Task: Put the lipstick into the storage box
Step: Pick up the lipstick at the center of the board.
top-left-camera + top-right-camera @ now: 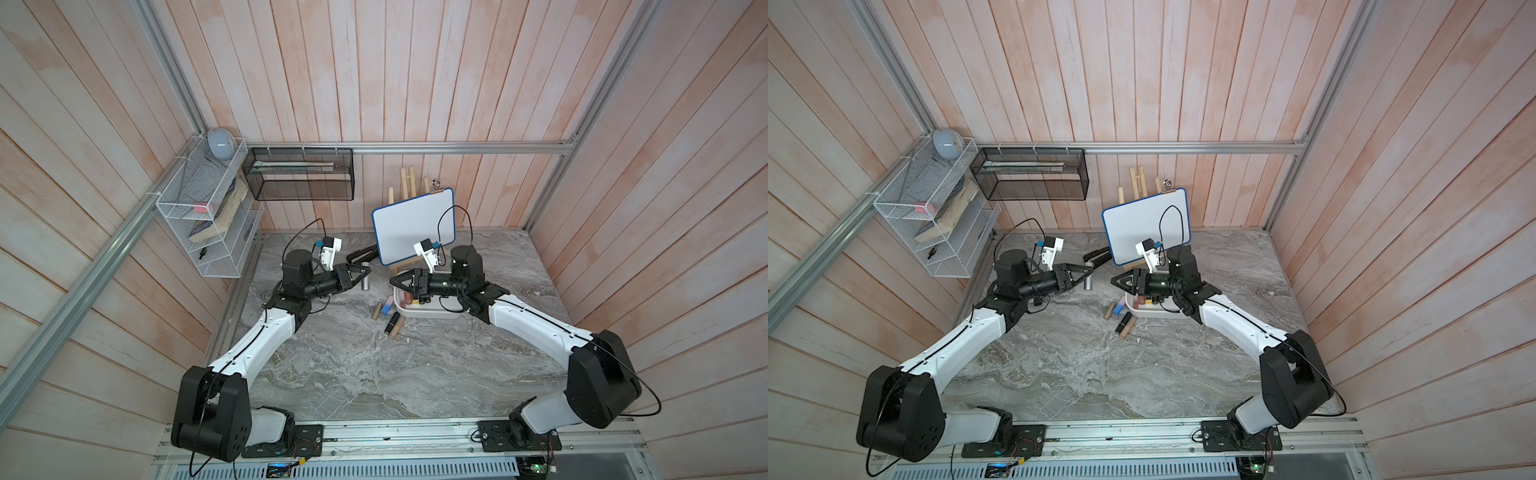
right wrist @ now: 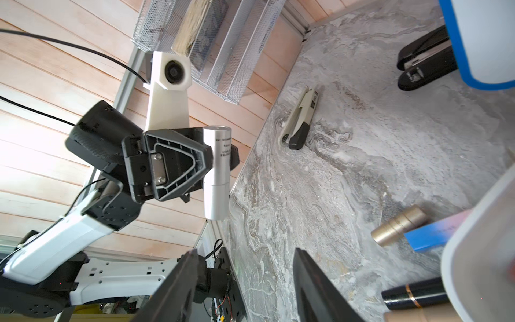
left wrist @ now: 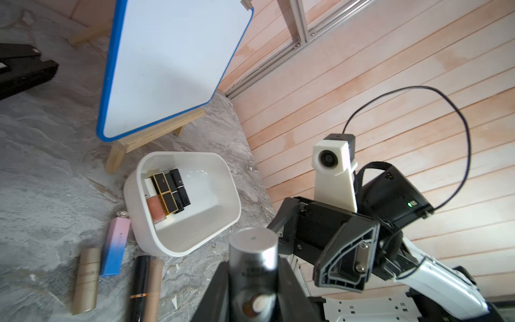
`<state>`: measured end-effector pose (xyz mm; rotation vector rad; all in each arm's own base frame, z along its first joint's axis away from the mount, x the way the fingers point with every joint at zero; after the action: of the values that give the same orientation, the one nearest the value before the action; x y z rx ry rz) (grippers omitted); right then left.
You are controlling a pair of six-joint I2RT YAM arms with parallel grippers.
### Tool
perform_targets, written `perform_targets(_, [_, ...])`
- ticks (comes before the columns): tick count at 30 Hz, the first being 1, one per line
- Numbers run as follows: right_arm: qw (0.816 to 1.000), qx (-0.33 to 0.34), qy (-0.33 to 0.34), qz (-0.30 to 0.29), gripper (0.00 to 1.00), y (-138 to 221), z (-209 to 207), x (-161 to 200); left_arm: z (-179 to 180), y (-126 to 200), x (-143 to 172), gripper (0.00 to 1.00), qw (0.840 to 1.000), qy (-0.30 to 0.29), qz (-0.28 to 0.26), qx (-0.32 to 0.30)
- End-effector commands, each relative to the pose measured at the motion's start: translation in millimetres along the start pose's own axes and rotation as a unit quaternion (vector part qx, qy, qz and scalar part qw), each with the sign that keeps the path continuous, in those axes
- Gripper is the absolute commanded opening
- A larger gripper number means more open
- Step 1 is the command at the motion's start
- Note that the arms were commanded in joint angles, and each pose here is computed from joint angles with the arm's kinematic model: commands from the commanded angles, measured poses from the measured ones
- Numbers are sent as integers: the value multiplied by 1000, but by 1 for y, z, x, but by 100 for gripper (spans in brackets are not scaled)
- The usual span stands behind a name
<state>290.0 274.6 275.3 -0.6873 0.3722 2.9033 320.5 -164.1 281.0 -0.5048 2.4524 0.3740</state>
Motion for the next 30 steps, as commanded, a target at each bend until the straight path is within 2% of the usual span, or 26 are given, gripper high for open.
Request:
perform_targets(1, [998,-55,25,12,59,-4,23,-6,-30,6,-10,21,996,-21,-13,81])
perform_targets(8, [996,-74,32,30,59,-14,32,-5,-40,3,-4,21,993,-23,-4,112])
perform_targets(19, [992,-102,50,47,58,-25,53,-4,-42,-1,-2,21,993,-27,2,118])
perform_targets(30, [991,-106,48,61,55,-39,54,-1,-43,-2,-1,21,993,-29,4,119])
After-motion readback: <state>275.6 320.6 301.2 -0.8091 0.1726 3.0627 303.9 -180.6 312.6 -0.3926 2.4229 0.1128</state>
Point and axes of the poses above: each gripper's point midway between its finger pads, its own y axis back along the fingers, its own z axis along the line the jaws close on, x = y × z, the point moved 6 cm from there along y, back along the fingers, and after that the axes turned 5 degrees about -y, right-handed, at the moved point
